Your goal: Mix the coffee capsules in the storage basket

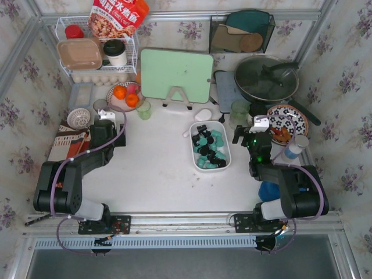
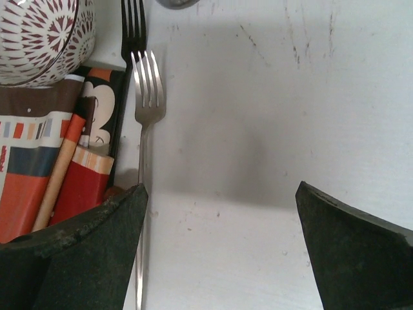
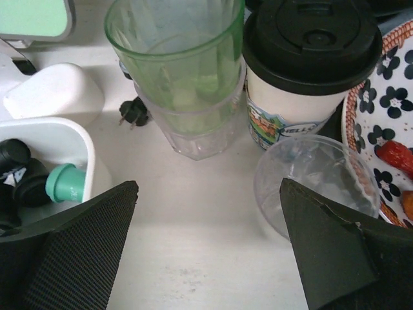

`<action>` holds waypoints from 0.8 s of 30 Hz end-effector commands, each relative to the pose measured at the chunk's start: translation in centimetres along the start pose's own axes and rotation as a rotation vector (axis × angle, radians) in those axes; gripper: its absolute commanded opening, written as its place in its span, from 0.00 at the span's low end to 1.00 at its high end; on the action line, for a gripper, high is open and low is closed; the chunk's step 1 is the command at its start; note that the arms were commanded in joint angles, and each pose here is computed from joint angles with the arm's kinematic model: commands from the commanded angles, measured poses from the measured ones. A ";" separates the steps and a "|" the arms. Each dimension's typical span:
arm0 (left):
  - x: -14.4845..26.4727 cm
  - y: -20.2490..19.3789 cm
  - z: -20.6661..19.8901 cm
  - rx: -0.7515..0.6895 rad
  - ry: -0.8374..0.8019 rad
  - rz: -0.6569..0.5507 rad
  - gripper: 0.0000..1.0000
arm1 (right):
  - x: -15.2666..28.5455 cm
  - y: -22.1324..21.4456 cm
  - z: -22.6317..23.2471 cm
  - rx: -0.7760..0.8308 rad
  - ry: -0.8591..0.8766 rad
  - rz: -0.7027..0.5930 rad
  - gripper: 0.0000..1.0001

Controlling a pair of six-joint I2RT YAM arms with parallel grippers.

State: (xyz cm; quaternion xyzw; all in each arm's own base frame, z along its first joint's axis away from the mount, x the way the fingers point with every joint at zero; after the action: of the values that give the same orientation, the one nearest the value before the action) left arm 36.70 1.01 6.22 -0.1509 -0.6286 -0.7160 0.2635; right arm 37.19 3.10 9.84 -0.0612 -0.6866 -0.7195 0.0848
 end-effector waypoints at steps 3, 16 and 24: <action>-1.2 1.4 -0.3 0.065 -0.067 -0.101 1.00 | 0.6 1.9 -0.4 0.074 0.028 -0.132 1.00; -0.8 0.2 -0.8 0.092 -0.149 -0.200 1.00 | 2.3 1.1 0.2 0.118 0.080 -0.245 1.00; -0.7 0.4 -0.8 0.088 -0.152 -0.205 1.00 | 0.9 1.1 -1.3 0.065 -0.009 -0.202 1.00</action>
State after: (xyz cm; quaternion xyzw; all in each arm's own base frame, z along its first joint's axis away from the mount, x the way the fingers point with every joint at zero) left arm 36.76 0.54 4.63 -0.1465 -0.6819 -0.6954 0.1729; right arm 36.57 2.24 11.28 0.0236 -0.7159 -0.6975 0.0181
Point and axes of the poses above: each gripper's point midway between its finger pads, its own x axis back along the fingers, its own z axis along the line the jaws close on, y = z × x, the point moved 1 cm from there along x, back along the fingers, and after that the axes turned 2 degrees about x, right-handed, at the moved point
